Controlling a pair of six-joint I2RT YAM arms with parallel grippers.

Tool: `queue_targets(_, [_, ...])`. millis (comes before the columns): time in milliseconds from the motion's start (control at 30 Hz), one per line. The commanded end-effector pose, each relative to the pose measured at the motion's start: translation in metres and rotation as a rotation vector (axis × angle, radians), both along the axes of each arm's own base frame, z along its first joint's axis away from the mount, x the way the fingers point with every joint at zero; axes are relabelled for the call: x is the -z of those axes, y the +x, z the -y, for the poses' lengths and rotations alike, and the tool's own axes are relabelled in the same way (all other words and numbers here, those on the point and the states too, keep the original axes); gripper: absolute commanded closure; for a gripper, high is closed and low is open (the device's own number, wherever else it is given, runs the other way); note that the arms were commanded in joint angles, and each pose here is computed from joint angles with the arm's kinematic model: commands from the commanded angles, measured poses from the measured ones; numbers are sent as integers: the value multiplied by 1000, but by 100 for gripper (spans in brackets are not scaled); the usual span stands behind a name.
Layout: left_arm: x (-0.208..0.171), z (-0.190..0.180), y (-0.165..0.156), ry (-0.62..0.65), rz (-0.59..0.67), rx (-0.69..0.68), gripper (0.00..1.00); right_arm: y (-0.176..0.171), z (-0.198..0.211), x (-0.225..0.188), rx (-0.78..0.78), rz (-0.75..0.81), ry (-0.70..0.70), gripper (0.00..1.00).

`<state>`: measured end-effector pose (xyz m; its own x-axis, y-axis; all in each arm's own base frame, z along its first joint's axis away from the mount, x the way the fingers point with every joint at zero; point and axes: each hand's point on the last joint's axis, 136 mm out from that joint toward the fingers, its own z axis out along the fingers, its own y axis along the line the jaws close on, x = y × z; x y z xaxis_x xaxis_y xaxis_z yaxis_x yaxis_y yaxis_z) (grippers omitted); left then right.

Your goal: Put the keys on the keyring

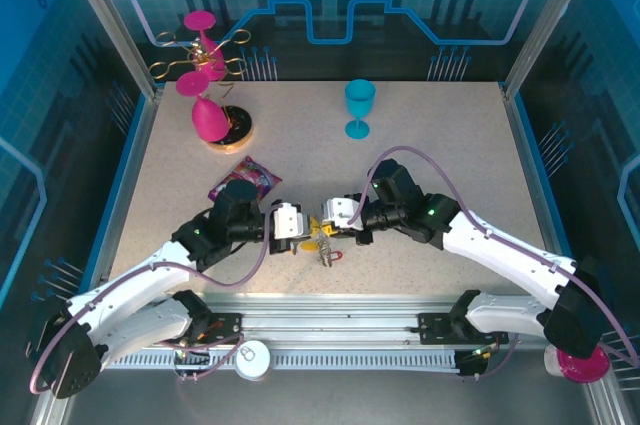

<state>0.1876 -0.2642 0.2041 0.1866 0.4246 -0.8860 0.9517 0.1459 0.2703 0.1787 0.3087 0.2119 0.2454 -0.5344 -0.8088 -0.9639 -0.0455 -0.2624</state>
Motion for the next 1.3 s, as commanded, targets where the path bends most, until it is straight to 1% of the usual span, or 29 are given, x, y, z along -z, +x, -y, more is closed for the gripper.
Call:
queue_targets(0, [-15, 3, 2, -7, 48, 16, 100, -3, -4, -9, -16, 13, 5, 88])
queue_targets(67, [-15, 2, 2, -4, 45, 15, 100, -3, -3, -9, -12, 16, 4, 84])
queue_targets(100, [-15, 2, 2, -3, 44, 16, 100, -3, -3, -9, -11, 18, 5, 83])
queue_targets(500, [-17, 4, 1, -17, 37, 20, 100, 0, -7, -5, -13, 19, -7, 83])
queue_targets(700, [-19, 4, 1, -23, 36, 20, 100, 1, -7, -1, -12, 14, -23, 91])
queue_targets(733, [-19, 4, 1, -24, 37, 19, 100, 1, -7, -1, -14, 14, -23, 94])
queue_targets(767, [-20, 4, 1, -26, 37, 18, 100, 0, -7, -2, -17, 13, -20, 100])
queue_targets(867, [-19, 3, 2, -25, 34, 7, 100, -3, -7, -5, -25, 5, 0, 100])
queue_targets(933, [-18, 2, 3, -29, 30, -8, 87, -4, -6, -7, -26, 1, 10, 100])
queue_targets(1000, [-15, 0, 2, -33, 28, -14, 80, -6, -6, -8, -30, -7, 19, 100])
queue_targets(1267, [-8, -2, -1, -35, 11, -20, 77, -9, -8, -15, -43, -15, 51, 100])
